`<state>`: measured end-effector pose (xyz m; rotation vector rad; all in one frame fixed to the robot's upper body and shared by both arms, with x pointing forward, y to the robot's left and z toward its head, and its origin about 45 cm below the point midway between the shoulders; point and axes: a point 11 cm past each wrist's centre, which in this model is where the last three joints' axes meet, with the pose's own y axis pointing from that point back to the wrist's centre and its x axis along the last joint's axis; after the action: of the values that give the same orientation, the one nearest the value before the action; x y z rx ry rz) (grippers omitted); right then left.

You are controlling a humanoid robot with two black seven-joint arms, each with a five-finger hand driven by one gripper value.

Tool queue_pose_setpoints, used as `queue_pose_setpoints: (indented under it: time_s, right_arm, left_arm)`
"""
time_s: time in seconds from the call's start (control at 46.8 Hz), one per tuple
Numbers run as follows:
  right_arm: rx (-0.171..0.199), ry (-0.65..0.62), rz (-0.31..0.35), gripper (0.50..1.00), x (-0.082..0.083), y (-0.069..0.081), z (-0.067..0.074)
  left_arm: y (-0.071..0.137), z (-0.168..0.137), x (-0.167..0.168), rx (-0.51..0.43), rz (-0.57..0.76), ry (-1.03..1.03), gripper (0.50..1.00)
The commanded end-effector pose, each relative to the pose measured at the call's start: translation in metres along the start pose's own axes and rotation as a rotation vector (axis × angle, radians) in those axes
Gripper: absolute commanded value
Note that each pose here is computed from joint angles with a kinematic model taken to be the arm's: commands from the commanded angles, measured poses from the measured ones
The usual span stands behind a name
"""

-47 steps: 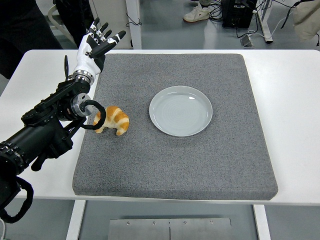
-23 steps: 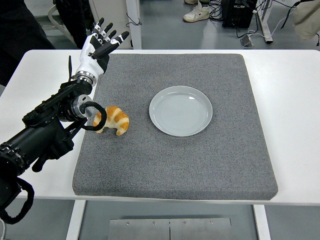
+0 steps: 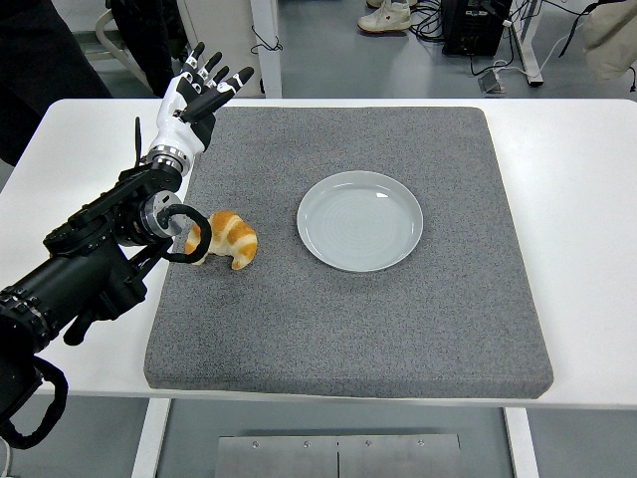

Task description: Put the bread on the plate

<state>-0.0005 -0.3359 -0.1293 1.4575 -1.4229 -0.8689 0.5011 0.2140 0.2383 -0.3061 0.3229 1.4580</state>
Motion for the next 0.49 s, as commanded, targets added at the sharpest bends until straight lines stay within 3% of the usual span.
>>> queue_pose_setpoints:
  time_s: [0.0, 0.47]
  right_arm:
    - [0.0, -0.001, 0.0, 1.0, 0.0, 0.0, 0.0]
    - [0.001, 0.002, 0.001, 1.0, 0.0, 0.0, -0.001]
  left_arm:
    - [-0.001, 0.001, -0.001, -0.001, -0.002, -0.001, 0.965]
    - [-0.006, 0.015, -0.007, -0.018, -0.022, -0.014, 0.961]
